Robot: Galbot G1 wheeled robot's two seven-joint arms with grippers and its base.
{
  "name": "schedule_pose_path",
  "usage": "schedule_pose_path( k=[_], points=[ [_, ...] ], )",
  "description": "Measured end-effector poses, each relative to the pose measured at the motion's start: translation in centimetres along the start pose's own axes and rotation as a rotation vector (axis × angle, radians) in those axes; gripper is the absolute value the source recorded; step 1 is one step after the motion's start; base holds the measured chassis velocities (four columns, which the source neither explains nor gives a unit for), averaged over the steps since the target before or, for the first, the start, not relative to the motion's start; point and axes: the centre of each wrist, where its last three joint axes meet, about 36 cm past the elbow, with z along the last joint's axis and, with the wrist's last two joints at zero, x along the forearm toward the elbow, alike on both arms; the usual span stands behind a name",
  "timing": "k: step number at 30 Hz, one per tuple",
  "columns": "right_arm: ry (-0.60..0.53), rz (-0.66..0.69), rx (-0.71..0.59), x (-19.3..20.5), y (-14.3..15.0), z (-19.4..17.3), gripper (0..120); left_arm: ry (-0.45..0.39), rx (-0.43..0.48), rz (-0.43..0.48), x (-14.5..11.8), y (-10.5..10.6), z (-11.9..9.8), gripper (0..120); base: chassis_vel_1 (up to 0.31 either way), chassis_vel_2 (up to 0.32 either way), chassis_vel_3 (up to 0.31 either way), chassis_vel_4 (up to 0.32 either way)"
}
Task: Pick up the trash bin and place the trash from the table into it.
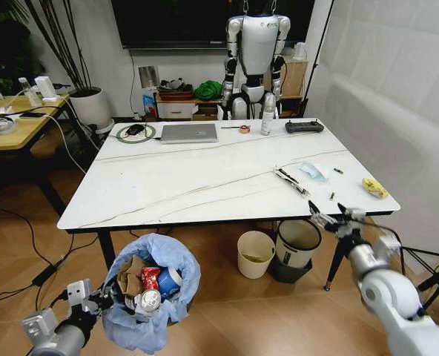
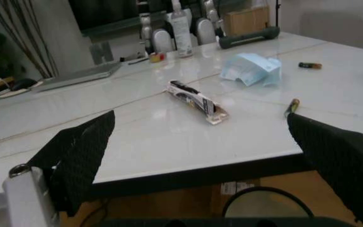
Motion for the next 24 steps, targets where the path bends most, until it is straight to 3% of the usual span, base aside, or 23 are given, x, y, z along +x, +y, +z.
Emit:
schedule_pose_path(
  k=[10, 24],
  points=[
    [-0.029, 0.046, -0.065, 3.2, 0.4, 2.8, 100, -0.002, 0.009, 0.003, -0.7, 0.3, 0.4, 0, 0.0, 0.0, 0.0, 0.0],
    [-0.043, 0.054, -0.099, 3.3, -0.1, 2.7, 100, 0.002, 0.012, 0.006, -0.9, 0.4, 0.6, 0, 0.0, 0.0, 0.0, 0.0]
  ],
)
